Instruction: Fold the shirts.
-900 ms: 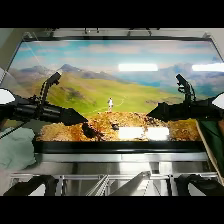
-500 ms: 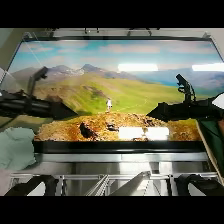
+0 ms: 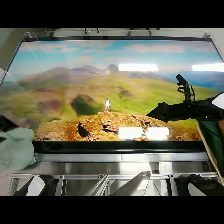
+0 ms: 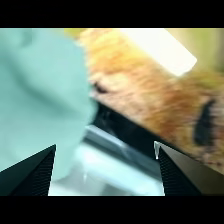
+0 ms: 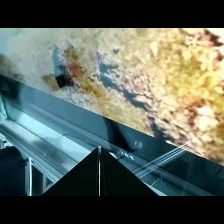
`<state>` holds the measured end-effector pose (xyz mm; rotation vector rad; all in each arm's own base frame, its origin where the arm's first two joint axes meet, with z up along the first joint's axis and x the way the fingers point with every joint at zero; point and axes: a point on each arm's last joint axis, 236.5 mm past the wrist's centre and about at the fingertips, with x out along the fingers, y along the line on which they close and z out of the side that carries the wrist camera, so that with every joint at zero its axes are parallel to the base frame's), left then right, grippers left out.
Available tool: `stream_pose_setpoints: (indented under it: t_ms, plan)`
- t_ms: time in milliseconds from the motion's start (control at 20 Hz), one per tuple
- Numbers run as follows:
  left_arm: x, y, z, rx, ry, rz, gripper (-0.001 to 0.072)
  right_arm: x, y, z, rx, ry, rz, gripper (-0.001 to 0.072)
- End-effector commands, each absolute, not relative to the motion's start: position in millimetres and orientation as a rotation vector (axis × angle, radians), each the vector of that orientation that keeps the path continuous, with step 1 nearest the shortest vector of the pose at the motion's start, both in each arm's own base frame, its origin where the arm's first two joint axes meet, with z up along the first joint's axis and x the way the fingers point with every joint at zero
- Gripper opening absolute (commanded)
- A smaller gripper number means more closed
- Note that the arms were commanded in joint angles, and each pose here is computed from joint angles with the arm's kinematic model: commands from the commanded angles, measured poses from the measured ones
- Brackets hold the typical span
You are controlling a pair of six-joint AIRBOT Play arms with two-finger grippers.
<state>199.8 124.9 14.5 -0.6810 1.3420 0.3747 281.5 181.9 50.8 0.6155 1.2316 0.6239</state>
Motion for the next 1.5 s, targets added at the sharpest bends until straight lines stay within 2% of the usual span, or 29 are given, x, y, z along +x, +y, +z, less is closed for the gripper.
stream_pose_setpoints:
  t_ms: [0,100,300,350,400,450,500,600,750,850,950,1050,1200,1250,1300,1450]
  plan:
    - [109.4,154.7,-47.2,-0.696,1.635,0.612,0.0714,281.1,182.3,50.7,0.616,1.233,0.625,0.0021]
    - [101.9,163.5,-71.4,-0.681,1.696,0.622,0.0714,281.1,182.3,50.6,0.616,1.233,0.625,0.0021]
    - [140.5,178.2,-93.2,-0.684,1.678,0.563,0.0712,281.1,182.3,50.6,0.616,1.233,0.625,0.0021]
    - [148.8,180.4,-95.6,-0.669,1.692,0.544,0.0636,281.1,182.3,50.6,0.616,1.233,0.625,0.0021]
    - [157.8,181.0,-98.0,-0.650,1.707,0.522,0.0368,281.1,182.3,50.7,0.616,1.233,0.625,0.0020]
    - [167.1,178.7,-98.9,-0.617,1.725,0.478,0.0057,281.1,182.3,50.7,0.616,1.233,0.625,0.0021]
    - [181.8,172.1,-97.8,-0.582,1.728,0.408,0.0023,281.1,182.3,50.6,0.616,1.233,0.625,0.0020]
    - [239.8,134.8,-77.2,-0.594,1.632,0.198,0.0023,281.1,182.3,50.7,0.616,1.233,0.625,0.0020]
    - [331.3,20.8,16.1,-0.653,1.344,-0.293,0.0023,281.2,182.3,50.7,0.615,1.233,0.625,0.0021]
    - [349.6,-66.0,102.5,-0.626,1.160,-0.629,0.0024,281.1,182.3,50.6,0.616,1.233,0.625,0.0021]
    - [337.2,-129.3,163.6,-0.533,1.050,-0.835,0.0025,281.1,182.3,50.6,0.616,1.233,0.625,0.0021]
    - [322.6,-165.4,185.8,-0.389,0.997,-0.899,0.0029,281.1,182.3,50.6,0.616,1.233,0.625,0.0021]
    - [326.4,-184.1,169.3,-0.200,0.954,-0.833,0.0045,281.3,182.7,51.1,0.619,1.232,0.626,0.0021]
    - [325.6,-188.1,158.3,-0.152,0.963,-0.821,0.0212,281.5,183.5,52.0,0.624,1.231,0.628,0.0021]
    - [323.0,-190.1,149.9,-0.116,0.980,-0.818,0.0268,281.9,185.4,54.2,0.637,1.227,0.634,0.0021]
    - [320.8,-180.2,130.3,-0.016,1.032,-0.781,0.0268,277.7,192.3,61.4,0.675,1.234,0.667,0.0022]
